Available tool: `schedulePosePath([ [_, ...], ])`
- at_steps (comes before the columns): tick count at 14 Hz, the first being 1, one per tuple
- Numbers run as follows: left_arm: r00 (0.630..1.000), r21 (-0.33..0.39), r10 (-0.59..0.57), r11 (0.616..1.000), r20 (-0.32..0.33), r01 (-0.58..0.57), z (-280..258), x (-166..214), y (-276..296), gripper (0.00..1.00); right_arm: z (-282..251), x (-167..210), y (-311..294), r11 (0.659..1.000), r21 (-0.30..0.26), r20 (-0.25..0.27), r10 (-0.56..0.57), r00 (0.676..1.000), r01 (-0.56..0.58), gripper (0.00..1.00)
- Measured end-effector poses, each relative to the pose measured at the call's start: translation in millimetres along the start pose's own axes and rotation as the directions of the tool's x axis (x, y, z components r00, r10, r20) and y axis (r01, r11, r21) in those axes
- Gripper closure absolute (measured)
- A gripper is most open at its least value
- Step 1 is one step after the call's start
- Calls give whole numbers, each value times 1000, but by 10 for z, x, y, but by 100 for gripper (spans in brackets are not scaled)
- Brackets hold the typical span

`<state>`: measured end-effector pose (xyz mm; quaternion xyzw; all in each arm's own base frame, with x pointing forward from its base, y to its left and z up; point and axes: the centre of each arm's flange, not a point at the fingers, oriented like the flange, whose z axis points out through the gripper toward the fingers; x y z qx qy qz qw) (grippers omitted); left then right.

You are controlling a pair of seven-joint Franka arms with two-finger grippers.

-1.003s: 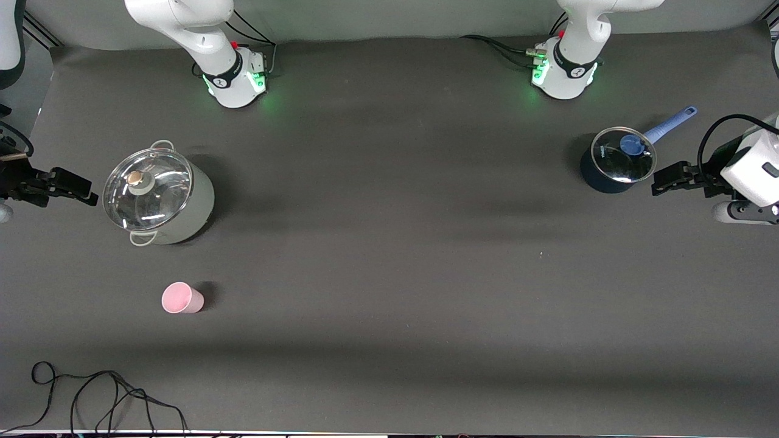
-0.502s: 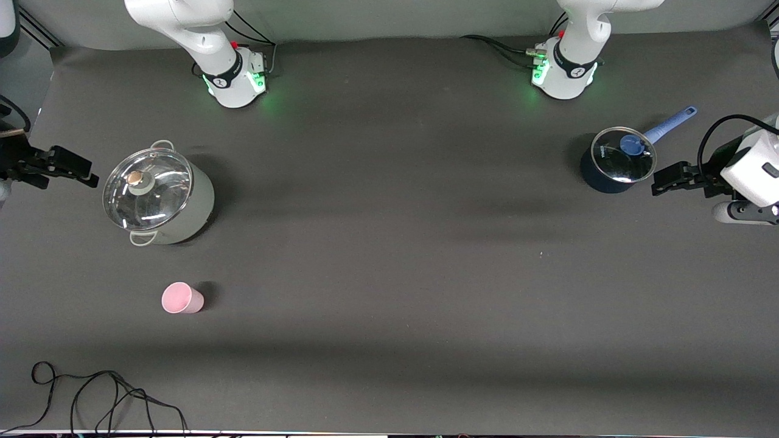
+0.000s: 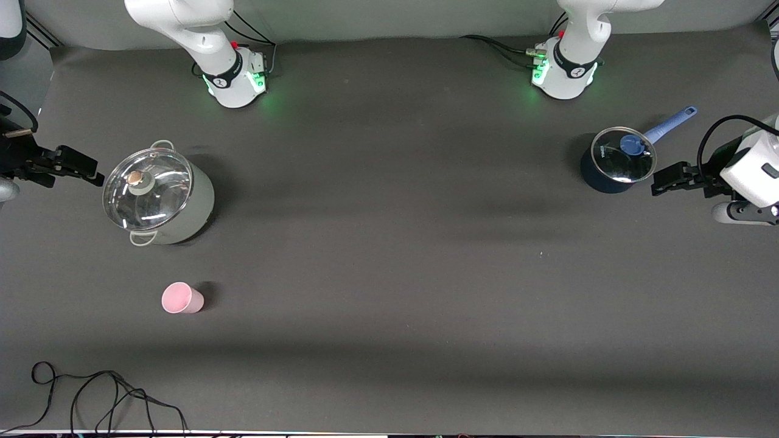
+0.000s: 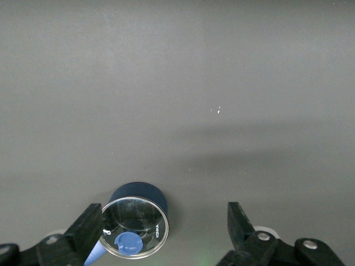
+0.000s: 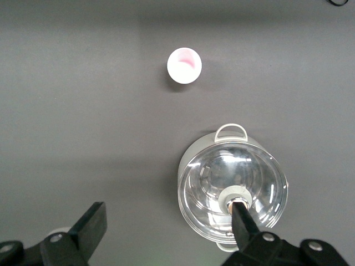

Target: Transfer pink cup from left to right arm

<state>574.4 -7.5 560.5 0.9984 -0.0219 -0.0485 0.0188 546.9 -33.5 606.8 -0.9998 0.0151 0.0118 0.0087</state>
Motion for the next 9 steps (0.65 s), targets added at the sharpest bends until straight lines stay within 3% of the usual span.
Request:
schedulePosePath([
  [9, 1000, 0, -1, 1000, 0, 1, -2, 2, -5, 0, 89, 38, 105, 1000, 0, 4, 19, 1000, -19, 0],
])
